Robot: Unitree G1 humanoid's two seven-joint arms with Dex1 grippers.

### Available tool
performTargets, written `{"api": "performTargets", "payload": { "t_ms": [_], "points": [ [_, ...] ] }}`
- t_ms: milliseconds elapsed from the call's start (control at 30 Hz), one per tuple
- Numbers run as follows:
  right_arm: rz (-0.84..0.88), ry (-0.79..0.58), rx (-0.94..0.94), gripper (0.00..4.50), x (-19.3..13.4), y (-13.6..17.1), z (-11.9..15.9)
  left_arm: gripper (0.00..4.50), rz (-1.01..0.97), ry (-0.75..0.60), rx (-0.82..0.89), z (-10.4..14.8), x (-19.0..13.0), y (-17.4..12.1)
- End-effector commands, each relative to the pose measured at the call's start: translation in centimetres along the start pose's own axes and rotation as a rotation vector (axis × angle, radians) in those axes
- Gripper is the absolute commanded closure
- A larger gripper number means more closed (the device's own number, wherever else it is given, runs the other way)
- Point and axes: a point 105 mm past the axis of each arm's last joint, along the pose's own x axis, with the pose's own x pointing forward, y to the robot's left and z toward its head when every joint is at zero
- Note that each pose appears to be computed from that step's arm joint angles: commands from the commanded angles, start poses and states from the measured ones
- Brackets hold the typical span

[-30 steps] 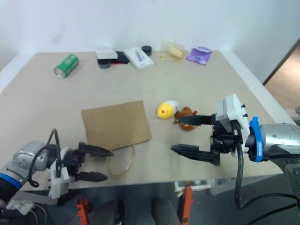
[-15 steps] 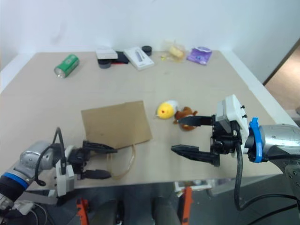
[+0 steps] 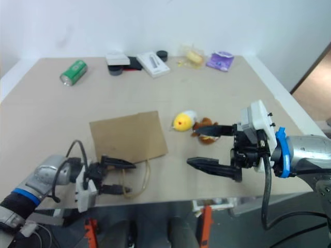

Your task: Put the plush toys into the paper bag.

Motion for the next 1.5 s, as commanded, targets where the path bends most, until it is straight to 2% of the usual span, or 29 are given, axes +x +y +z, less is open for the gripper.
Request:
{"api": "performTargets", "payload": {
  "t_ms": [33, 167, 200, 333, 533, 633, 700, 833, 867, 900, 1167, 1300, 1433, 1500],
  "points": [
    [0.002, -0.036, -0.046, 0.0, -0.2, 0.4, 1.4, 2.39, 0.045, 0.023, 0.016, -0.2, 0.1, 1.6],
    [0.005, -0.039, -0.041, 0.0, -0.1, 0.4, 1.5, 4.41, 0.064, 0.029, 0.001, -0.3, 0.3, 2.2],
    [0.006, -0.039, -0.04, 0.0, -0.1, 0.4, 1.5, 4.47, 0.073, 0.031, -0.004, -0.3, 0.3, 2.5],
    [0.003, -0.043, -0.032, 0.0, 0.1, 0.3, 1.3, 4.47, 0.141, 0.05, -0.024, -0.6, -0.1, 3.7],
    [-0.029, -0.076, 0.073, 0.0, 2.0, 0.3, -1.1, 4.47, 0.485, 0.046, -0.115, -0.6, -1.3, 9.4],
    [-0.123, -0.087, 0.1, 0.87, 3.7, -0.8, -3.2, 4.5, 0.569, 0.043, -0.146, -0.2, -1.6, 10.6],
    [-0.225, -0.135, 0.127, 1.86, 5.6, -2.4, -4.2, 4.5, 0.595, 0.052, -0.174, -0.3, -1.7, 10.7],
    [-0.32, -0.183, 0.16, 3.81, 8.8, -4.5, -5.1, 4.5, 0.591, 0.06, -0.185, -0.2, -1.5, 10.1],
    [-0.346, -0.188, 0.177, 4.23, 9.8, -5.2, -5.5, 4.5, 0.593, 0.061, -0.188, -0.3, -1.5, 10.1],
    [-0.357, -0.192, 0.184, 4.42, 10.6, -5.6, -5.7, 4.5, 0.596, 0.061, -0.191, -0.3, -1.5, 10.0],
    [-0.343, -0.235, 0.256, 4.42, 16.5, -6.1, -6.7, 4.5, 0.64, 0.059, -0.203, -0.5, -1.6, 10.1],
    [-0.384, -0.249, 0.268, 4.42, 17.8, -6.7, -7.0, 4.5, 0.682, 0.062, -0.22, -0.7, -1.9, 10.4],
    [-0.424, -0.194, 0.272, 4.42, 19.1, -7.3, -8.2, 4.5, 0.727, 0.049, -0.251, -0.5, -1.9, 10.6],
    [-0.465, -0.137, 0.311, 4.42, 19.6, -7.7, -9.3, 4.5, 0.822, 0.041, -0.29, -0.7, -2.4, 11.9]
  ]
}}
